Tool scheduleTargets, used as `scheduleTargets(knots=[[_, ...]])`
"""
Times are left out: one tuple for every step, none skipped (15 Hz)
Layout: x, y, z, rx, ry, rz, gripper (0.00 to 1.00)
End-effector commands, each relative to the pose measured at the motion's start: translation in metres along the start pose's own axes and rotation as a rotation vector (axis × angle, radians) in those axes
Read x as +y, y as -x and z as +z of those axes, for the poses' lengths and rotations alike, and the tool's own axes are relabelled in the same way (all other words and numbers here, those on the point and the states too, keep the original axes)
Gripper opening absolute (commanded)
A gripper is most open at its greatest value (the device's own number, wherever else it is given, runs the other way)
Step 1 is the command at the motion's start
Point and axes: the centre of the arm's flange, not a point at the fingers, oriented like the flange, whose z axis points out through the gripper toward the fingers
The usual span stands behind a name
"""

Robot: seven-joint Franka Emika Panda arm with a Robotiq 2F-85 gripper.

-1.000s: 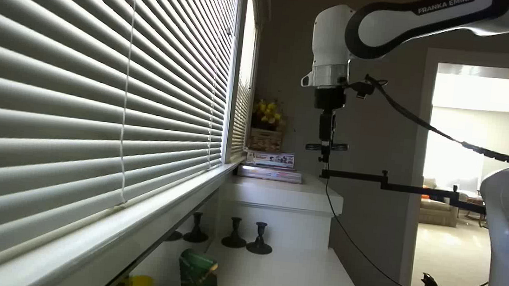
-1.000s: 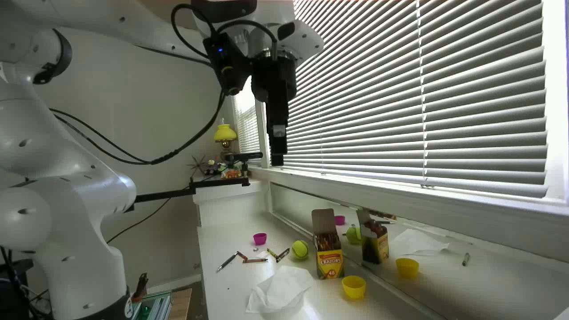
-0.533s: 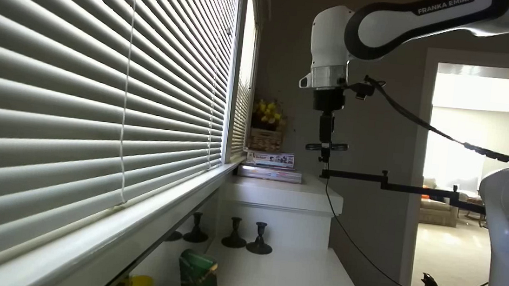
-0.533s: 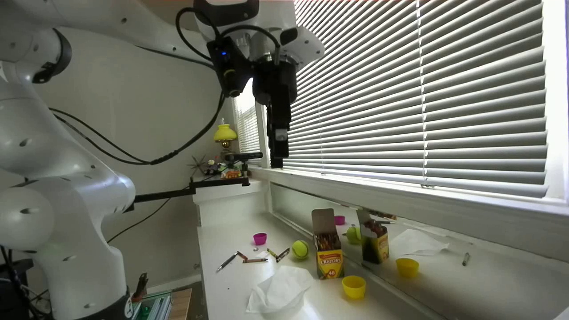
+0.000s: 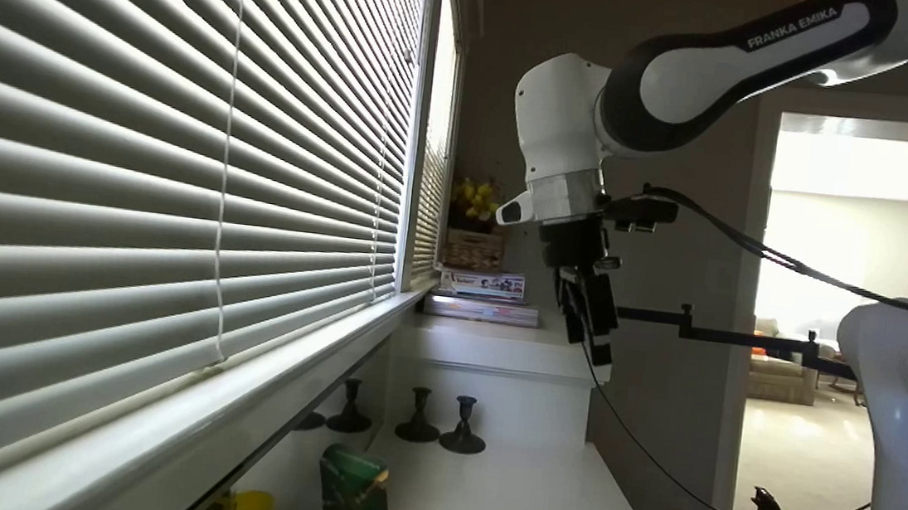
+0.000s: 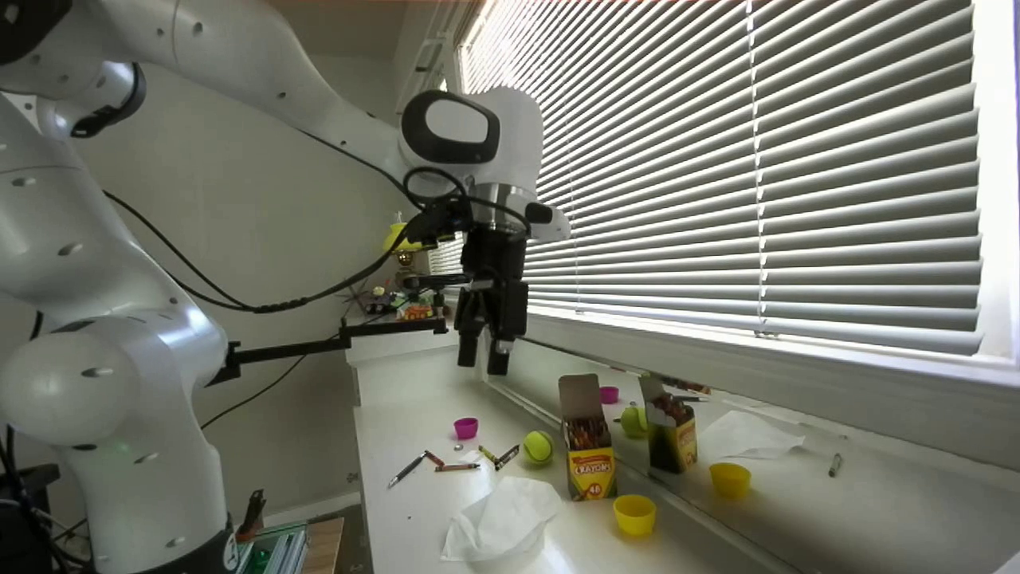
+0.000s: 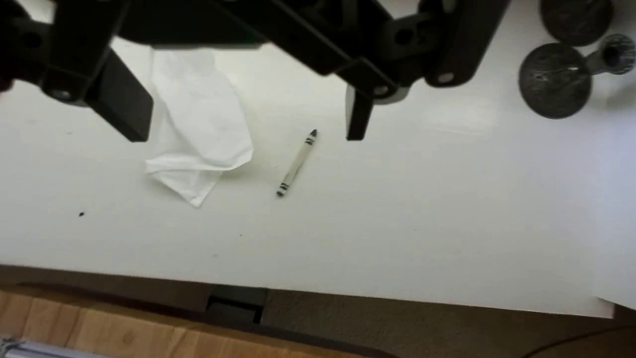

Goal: Turn the white paper over

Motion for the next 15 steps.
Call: scheduleTargets(knots=[[-0.031, -0.015, 0.029, -0.056, -0.038, -0.141, 1.0], [-0.038, -0.019, 0.039, -0.079, -0.034, -0.166, 1.0], [-0.042, -0.021, 0.047, -0.095, -0.031, -0.187, 1.0], [-0.046, -0.024, 0.056, -0.122, -0.029, -0.203, 1.0], [-0.048, -0.027, 0.064, -0.139, -0.029, -0.213, 1.0], [-0.049, -0.032, 0.075, -0.163, -0.036, -0.209, 1.0], [-0.048, -0.035, 0.083, -0.179, -0.039, -0.209, 1.0], [-0.044, -0.039, 0.093, -0.196, -0.053, -0.23, 1.0], [-0.039, -0.045, 0.103, -0.21, -0.069, -0.253, 1.0], [-0.035, -0.05, 0.112, -0.238, -0.085, -0.271, 1.0], [-0.031, -0.055, 0.124, -0.257, -0.1, -0.297, 1.0], [-0.028, -0.057, 0.133, -0.262, -0.103, -0.304, 1.0], [-0.024, -0.062, 0.143, -0.284, -0.136, -0.335, 1.0], [-0.022, -0.065, 0.152, -0.301, -0.157, -0.369, 1.0], [-0.02, -0.067, 0.16, -0.306, -0.176, -0.399, 1.0]])
